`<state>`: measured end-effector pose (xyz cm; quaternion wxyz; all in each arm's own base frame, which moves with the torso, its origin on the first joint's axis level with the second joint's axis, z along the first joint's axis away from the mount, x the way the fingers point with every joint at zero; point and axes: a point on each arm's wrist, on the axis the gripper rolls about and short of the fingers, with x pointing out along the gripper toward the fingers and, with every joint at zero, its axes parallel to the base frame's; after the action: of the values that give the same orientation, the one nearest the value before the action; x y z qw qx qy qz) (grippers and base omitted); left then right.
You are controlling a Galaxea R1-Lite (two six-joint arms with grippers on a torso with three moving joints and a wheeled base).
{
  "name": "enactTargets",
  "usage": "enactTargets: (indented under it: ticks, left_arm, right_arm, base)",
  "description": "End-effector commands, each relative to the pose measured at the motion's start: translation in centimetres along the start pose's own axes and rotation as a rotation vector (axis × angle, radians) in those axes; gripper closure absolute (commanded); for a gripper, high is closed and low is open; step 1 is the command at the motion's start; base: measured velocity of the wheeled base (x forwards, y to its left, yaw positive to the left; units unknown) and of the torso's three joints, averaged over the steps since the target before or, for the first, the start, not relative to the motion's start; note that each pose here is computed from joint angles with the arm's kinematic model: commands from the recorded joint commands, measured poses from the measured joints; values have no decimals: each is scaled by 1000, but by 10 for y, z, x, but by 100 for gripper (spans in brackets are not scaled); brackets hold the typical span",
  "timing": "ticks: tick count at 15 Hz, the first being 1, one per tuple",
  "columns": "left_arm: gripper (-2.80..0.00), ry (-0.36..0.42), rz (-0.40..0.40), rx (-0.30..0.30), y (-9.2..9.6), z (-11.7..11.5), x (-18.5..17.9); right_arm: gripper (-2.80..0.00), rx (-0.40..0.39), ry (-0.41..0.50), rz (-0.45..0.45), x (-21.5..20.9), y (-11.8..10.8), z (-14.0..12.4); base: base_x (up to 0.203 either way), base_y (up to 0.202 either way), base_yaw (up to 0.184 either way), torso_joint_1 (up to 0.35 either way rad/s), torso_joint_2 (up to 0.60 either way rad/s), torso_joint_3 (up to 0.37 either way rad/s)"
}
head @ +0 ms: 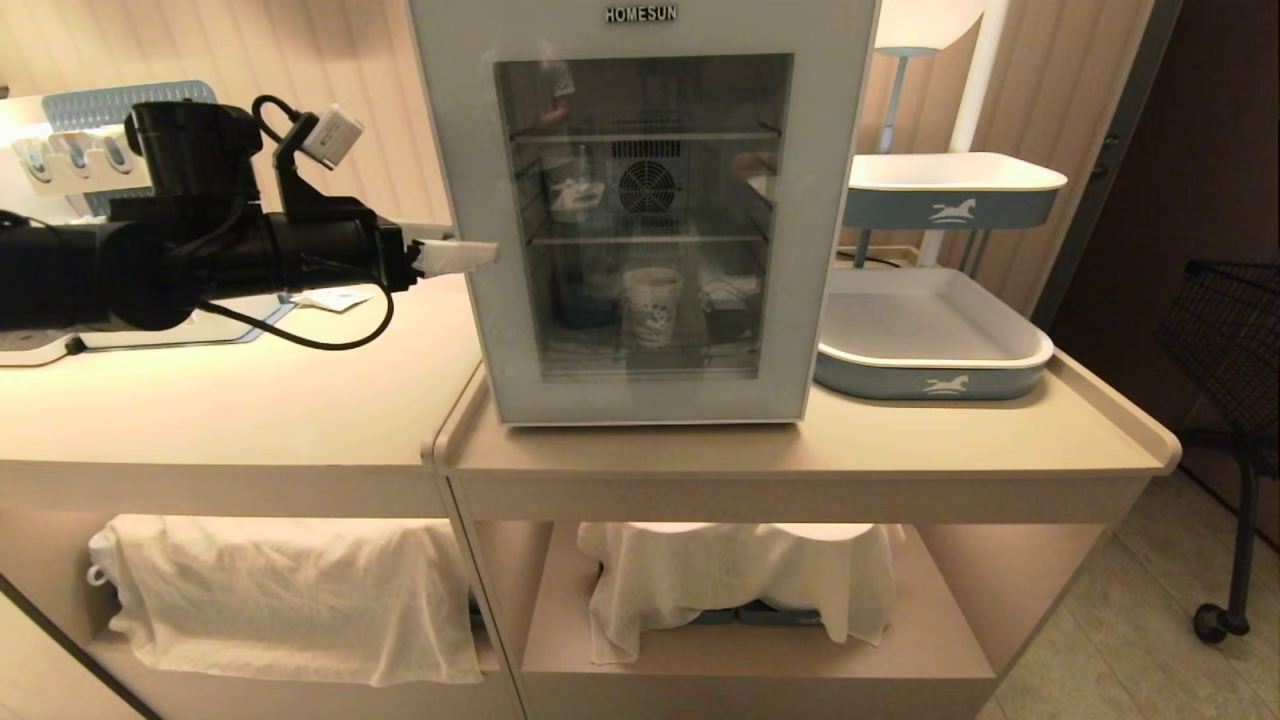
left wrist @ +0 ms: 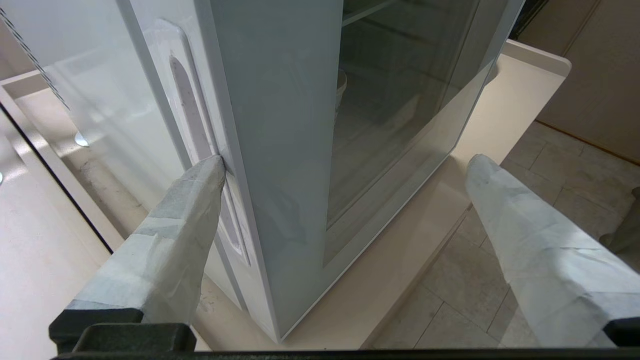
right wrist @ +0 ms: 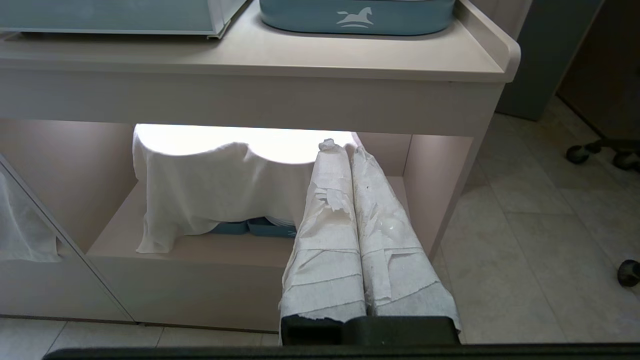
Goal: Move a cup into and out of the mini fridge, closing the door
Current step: Open the freezer door
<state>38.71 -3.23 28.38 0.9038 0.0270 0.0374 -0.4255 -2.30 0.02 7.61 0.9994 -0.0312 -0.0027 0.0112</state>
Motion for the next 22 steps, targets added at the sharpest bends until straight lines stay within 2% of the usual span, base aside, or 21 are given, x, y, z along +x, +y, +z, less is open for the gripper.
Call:
enactTargets:
  ticks: [1, 5, 8, 11, 13, 15, 22]
  left_arm:
    - [-280, -1, 7, 4, 3, -1, -2]
    - [-280, 8, 77, 1, 10, -3, -7]
    - [-280, 14, 98, 70, 16, -3, -12]
    - [-280, 43, 169, 51, 22, -10, -15]
    - [-280, 32, 172, 41, 22, -8, -15]
    - [-280, 12, 164, 1, 19, -2, -14]
    - [-280, -1, 127, -20, 15, 0, 4]
  right_arm:
    - [0, -1, -1, 0, 0, 0, 0]
    - [0, -1, -1, 0, 0, 0, 0]
    - [0, -1, 0, 0, 0, 0, 0]
    - [0, -1, 0, 0, 0, 0, 0]
    - [0, -1, 0, 0, 0, 0, 0]
    - [0, -1, 0, 0, 0, 0, 0]
    - [0, -1, -1, 0, 0, 0, 0]
  base:
    - [0, 0, 0, 0, 0, 0]
    - [0, 0, 0, 0, 0, 0]
    - [0, 0, 0, 0, 0, 0]
    - [0, 0, 0, 0, 0, 0]
    - [0, 0, 0, 0, 0, 0]
    - [0, 0, 0, 0, 0, 0]
    - [0, 0, 0, 0, 0, 0]
